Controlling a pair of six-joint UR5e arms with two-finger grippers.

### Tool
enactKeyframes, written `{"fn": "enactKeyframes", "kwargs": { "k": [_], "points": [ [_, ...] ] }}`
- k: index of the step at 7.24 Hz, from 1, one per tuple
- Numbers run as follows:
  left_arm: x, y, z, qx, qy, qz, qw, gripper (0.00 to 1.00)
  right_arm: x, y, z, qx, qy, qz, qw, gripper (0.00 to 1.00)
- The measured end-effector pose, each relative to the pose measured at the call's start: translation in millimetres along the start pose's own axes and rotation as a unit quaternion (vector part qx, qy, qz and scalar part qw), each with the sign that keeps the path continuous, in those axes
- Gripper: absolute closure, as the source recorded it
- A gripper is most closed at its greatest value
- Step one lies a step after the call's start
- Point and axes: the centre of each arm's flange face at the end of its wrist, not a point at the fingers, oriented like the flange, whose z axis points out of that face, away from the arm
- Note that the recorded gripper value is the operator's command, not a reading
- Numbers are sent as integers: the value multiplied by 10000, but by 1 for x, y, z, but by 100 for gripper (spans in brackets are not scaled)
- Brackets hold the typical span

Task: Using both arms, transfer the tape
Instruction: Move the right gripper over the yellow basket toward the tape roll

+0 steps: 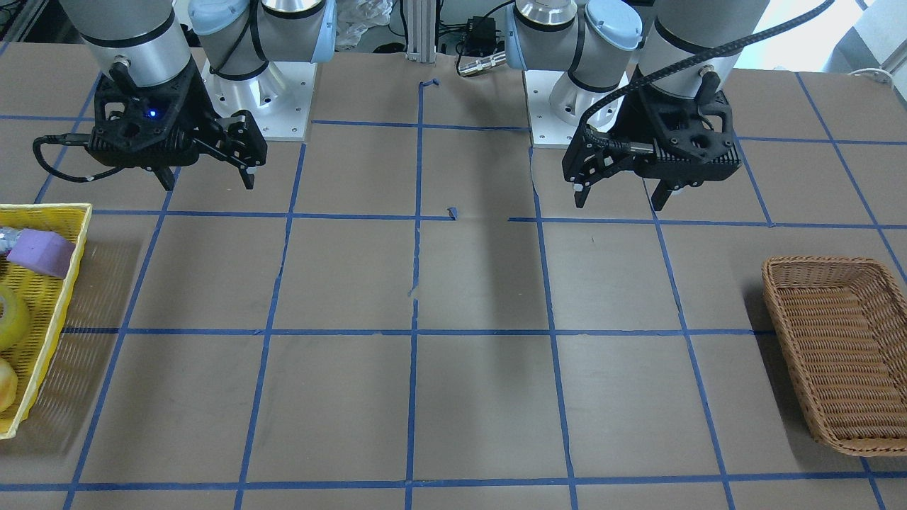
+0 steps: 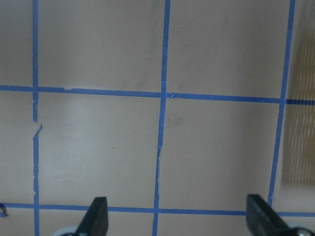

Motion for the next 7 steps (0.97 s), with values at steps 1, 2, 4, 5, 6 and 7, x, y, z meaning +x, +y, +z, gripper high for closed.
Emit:
{"fn": "enactKeyframes", "kwargs": {
  "k": [1,2,4,5,6,7],
  "points": [
    [0,0,0,2,0,0,10000,0,0,0,0,1,6,-1,10000,0],
    [0,0,0,3,0,0,10000,0,1,0,0,-15,22,6,10000,0],
    [0,0,0,7,0,0,10000,0,14,-4,2,-7,59,179,9998,0],
    [0,0,0,9,0,0,10000,0,40,-10,6,-36,78,432,9990,0],
    [0,0,0,9,0,0,10000,0,79,-16,12,-84,83,770,9970,0],
    [0,0,0,9,0,0,10000,0,125,-23,23,-141,68,1018,9947,0]
  ]
}}
